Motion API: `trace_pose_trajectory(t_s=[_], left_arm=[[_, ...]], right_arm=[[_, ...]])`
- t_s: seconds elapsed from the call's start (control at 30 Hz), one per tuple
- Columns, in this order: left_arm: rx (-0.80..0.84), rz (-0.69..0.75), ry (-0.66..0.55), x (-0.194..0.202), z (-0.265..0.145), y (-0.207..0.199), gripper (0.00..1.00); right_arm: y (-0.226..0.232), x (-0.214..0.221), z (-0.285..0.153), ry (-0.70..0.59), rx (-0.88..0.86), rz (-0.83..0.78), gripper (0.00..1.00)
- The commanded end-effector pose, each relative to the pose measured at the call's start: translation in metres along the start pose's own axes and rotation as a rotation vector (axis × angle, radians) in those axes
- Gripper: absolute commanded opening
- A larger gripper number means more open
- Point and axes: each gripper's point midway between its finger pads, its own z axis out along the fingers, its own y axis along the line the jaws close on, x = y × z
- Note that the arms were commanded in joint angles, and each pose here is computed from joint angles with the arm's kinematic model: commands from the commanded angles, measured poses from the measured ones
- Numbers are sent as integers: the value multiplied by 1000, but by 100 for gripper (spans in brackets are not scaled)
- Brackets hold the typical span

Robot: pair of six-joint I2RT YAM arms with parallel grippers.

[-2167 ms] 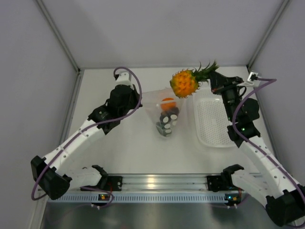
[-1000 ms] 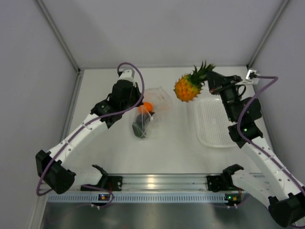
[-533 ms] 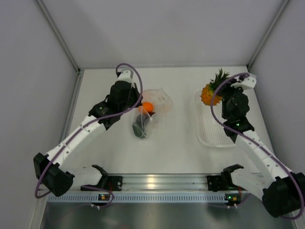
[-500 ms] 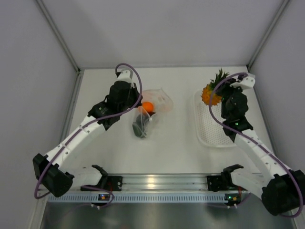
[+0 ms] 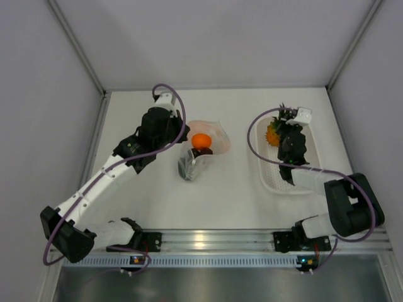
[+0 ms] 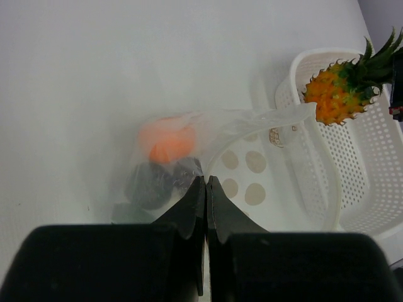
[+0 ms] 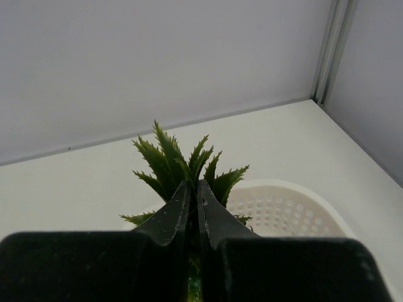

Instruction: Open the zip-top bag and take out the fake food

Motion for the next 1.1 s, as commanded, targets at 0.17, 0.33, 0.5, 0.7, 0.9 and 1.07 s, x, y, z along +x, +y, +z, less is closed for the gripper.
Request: trace_pose_trajectory(t_s=[0.17, 0.33, 0.5, 0.7, 0.9, 1.07], left_arm=[[26, 20, -25, -2, -10, 0, 0], [14, 18, -7, 6, -7, 4, 0], [21, 16, 3, 8, -4, 3, 0], [25, 12, 8, 10, -4, 2, 0], [29, 1, 4, 8, -6, 1, 0], [15, -13, -19, 2, -8, 2, 0]], right_arm=[[4, -20, 13, -164, -18, 38, 7], [2, -7, 1, -144, -41, 63, 42], [-2, -19, -9, -155, -42, 91, 87], [0, -37, -13, -33, -34, 88, 99], [8, -45, -14, 223, -14, 79, 99], [53, -72, -31, 312, -250, 165, 99]])
